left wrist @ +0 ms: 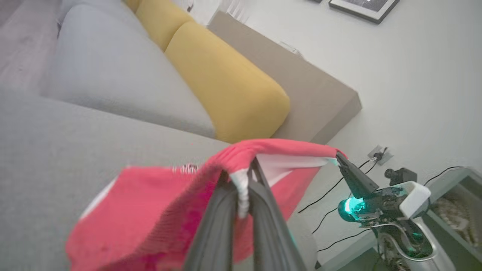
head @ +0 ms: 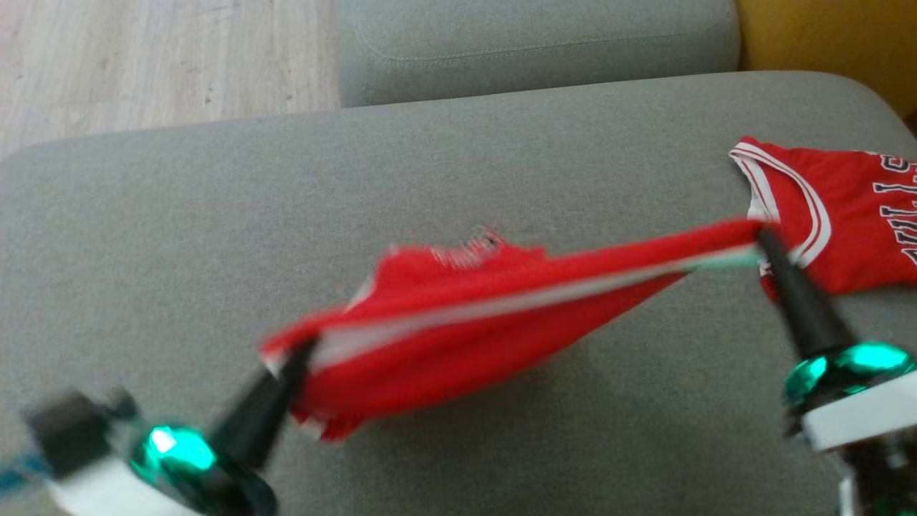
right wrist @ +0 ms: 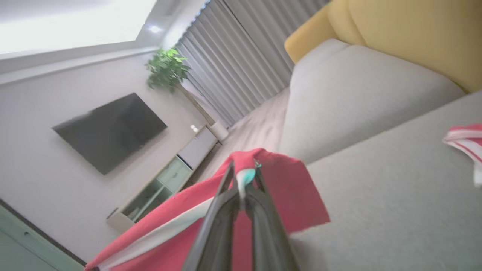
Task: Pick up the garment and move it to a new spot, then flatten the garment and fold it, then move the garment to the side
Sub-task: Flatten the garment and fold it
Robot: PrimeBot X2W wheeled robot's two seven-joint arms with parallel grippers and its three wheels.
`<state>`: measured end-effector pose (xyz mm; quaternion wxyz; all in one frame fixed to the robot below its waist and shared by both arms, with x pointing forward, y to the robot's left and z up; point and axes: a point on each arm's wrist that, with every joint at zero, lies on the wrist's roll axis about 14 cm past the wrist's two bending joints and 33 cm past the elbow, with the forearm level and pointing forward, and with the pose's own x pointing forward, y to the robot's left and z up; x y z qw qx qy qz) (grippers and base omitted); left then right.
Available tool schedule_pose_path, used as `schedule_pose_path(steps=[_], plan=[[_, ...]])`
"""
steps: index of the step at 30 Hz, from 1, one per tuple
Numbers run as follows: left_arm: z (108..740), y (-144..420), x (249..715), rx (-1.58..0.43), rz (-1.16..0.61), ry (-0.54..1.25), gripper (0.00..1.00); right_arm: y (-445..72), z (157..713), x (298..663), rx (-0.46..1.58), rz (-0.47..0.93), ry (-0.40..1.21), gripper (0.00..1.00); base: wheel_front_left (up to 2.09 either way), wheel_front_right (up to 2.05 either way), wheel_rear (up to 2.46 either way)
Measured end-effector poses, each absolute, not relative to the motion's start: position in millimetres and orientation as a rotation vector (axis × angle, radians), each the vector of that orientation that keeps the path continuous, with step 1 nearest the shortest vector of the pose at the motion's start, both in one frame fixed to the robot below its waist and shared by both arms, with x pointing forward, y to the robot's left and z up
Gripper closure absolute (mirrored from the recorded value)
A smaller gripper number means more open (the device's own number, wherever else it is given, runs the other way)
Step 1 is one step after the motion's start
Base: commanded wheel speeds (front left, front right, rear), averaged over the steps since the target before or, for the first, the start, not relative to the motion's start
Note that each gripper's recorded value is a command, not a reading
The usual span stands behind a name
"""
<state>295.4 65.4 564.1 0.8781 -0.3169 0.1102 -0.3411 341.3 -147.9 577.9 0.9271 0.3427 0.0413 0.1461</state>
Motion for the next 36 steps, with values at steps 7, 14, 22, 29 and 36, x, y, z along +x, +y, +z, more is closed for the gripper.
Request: schedule_pose_path(steps=[7,14,22,29,36], plan=[[673.2,60.2,324.9,-0.602,-0.963,0.036,1.0,-147.3,666.9,355.3,0.768,0.481,-0.129,1.0,0.0,0.0,0.0],[702.9,59.1,415.9,-0.465,-0.97,0.051,1.0,-145.1,696.4,430.4,0.702,0.527,-0.166,1.0,0.0,0.0,0.0],[673.0,56.2,574.2,-0.37,-0.763,0.026,1.0,-142.6,704.1,570.0,0.713,0.454,-0.217,1.0,0.0,0.0,0.0],[585.9,32.5,644.9,-0.398,-0.679,0.048,1.0,-126.0,589.7,626.7,0.752,0.351,-0.033,1.0,0.0,0.0,0.0],[474.0,-2.9,568.3,-0.459,-0.777,0.252,1.0,-145.2,453.8,560.1,0.714,0.17,0.247,1.0,0.0,0.0,0.0]])
